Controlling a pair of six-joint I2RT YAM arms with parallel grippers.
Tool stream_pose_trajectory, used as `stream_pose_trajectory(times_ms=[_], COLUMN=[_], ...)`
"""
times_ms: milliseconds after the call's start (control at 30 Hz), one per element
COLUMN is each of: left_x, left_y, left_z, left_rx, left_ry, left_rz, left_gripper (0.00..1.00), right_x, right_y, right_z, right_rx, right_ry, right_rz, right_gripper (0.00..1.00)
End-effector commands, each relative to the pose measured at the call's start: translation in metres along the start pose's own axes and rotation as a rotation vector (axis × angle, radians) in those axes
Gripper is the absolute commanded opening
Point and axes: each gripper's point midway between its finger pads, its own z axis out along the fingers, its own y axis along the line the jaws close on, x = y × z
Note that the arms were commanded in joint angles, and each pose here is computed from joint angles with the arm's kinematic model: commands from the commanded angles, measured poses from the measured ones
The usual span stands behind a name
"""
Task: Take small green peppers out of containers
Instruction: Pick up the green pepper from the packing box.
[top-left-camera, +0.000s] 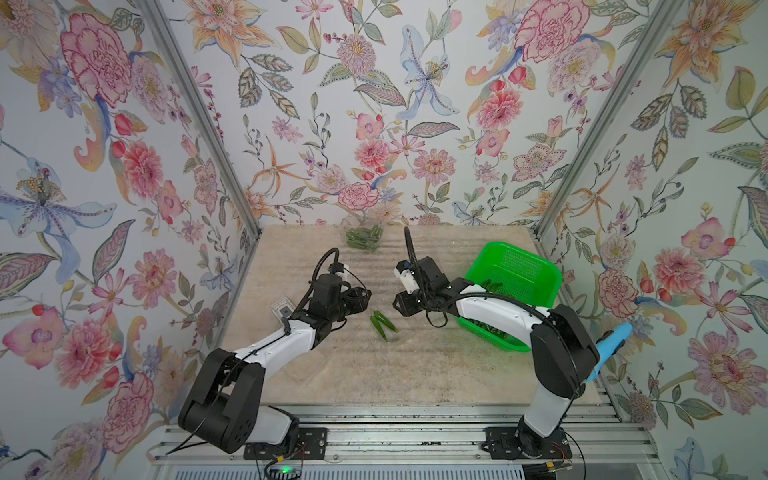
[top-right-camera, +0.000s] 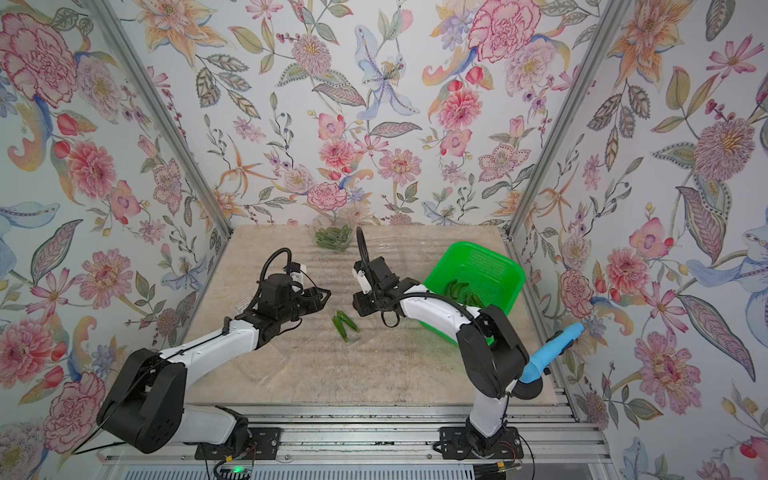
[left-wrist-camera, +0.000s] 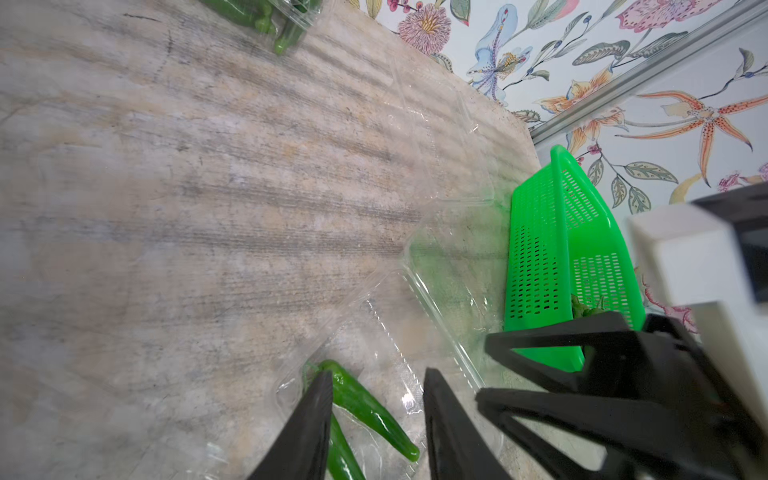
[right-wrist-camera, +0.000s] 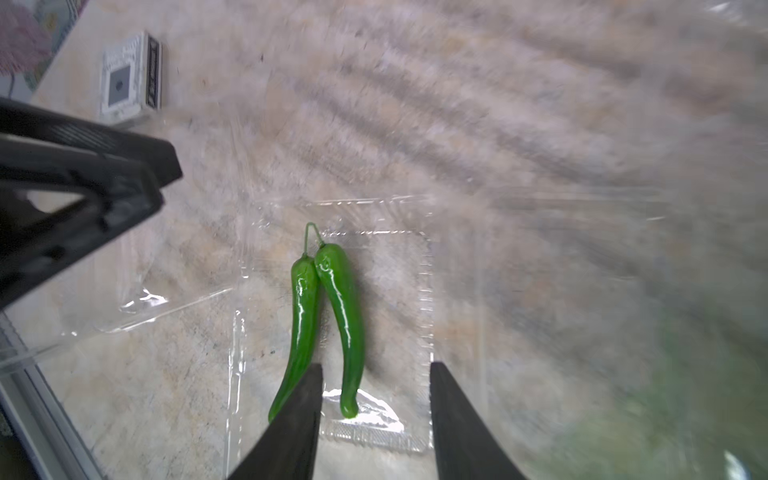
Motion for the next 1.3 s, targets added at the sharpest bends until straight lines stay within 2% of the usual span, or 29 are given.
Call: stream_pose_trajectory(times_ms=[0, 233, 500, 800, 900, 1033, 1267], left_x=[-0.011, -0.012, -0.013, -0.015, -0.014, -0.014, -0.015], left_y=[0.01, 0.025, 0.027, 0.027, 0.027, 0.028, 0.028], left_z=[-0.014, -0.024, -0.028, -0.031, -0.031, -0.031, -0.031], left_rx=[-0.015, -0.027, -0.021, -0.019, -0.017, -0.017, -0.022], left_ry=[-0.052, -0.069, -0.078, -0.087, -0.087, -0.087, -0.089], left_rz=[-0.019, -0.038, -0.042, -0.039, -0.039, -0.041, -0.037], left_gripper=[0.4, 0.4, 0.4, 0.4, 0.4, 0.4, 0.4], right_x=[0.016, 0.023, 0.029, 0.034, 0.034, 0.037, 0.018], right_y=[0.02, 0.02, 0.009, 0.009, 0.005, 0.001, 0.002], right_z=[0.023, 0.058, 0.076, 0.09, 0.091, 0.091, 0.057], right_rx=[-0.036, -0.001, 0.04, 0.014, 0.032, 0.048, 0.066], right_ry=[0.098, 0.157, 0.195, 0.223, 0.223, 0.228, 0.161], right_rz=[-0.083, -0.114, -0.112, -0.1, -0.098, -0.093, -0.096], right_gripper=[0.44, 0.45, 0.46, 0.44, 0.3, 0.16, 0.08])
